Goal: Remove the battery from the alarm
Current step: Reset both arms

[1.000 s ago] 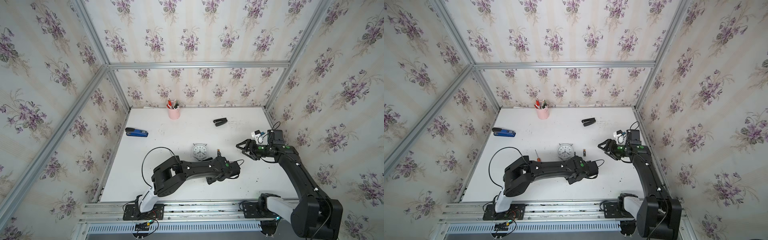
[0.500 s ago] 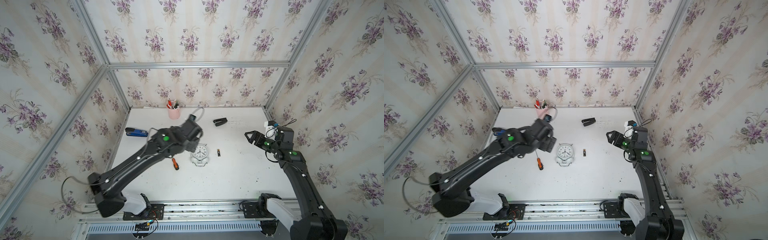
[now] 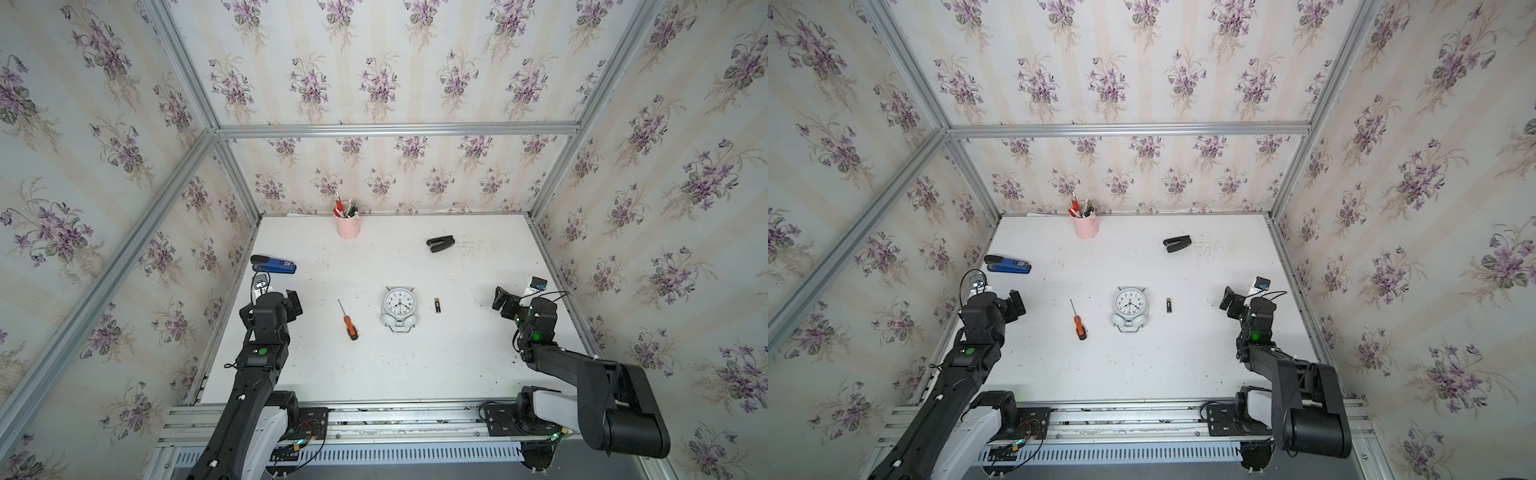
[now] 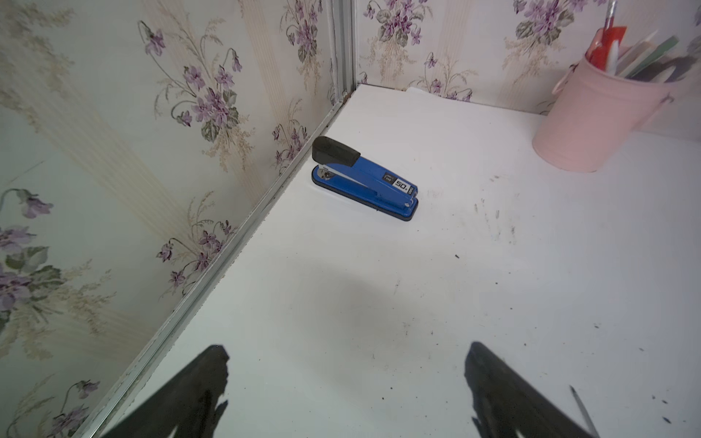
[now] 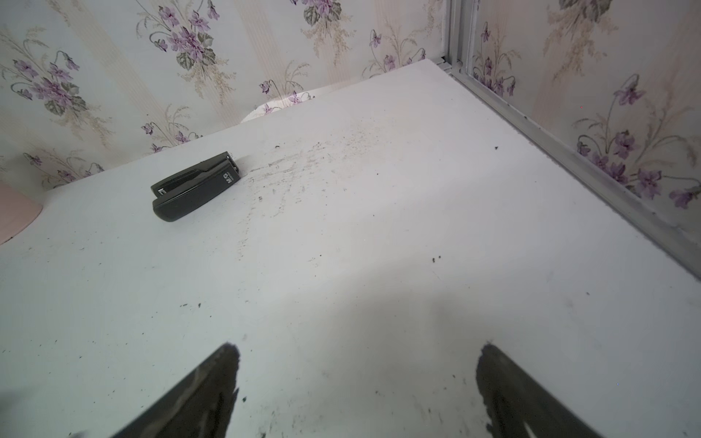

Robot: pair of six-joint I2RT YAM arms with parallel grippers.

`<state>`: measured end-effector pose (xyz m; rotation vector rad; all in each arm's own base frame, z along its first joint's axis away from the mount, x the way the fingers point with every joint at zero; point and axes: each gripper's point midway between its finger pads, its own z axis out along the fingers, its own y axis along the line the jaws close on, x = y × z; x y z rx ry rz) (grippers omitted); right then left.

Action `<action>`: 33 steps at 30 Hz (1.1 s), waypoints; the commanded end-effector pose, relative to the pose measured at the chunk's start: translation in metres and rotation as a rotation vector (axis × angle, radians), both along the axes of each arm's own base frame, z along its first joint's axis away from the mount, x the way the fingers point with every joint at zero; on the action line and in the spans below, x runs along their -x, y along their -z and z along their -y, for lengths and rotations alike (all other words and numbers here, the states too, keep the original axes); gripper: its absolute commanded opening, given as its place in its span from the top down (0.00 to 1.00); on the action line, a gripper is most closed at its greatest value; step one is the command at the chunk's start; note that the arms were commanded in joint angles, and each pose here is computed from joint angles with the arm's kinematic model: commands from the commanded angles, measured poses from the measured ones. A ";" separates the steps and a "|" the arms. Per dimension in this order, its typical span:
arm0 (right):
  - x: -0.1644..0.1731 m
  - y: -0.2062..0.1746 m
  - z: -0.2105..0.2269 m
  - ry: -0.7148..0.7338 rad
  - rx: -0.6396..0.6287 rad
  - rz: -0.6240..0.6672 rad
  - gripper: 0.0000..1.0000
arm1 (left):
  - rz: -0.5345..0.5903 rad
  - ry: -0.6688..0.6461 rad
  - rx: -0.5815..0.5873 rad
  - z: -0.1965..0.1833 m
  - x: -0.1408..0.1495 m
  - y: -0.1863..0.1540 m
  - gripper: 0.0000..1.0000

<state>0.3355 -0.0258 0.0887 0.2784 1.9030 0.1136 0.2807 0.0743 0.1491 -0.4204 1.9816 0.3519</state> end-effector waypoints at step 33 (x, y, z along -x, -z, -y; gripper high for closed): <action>-0.039 -0.035 -0.022 -0.058 0.157 0.214 0.00 | 0.002 0.277 -0.093 0.045 -0.110 0.055 0.00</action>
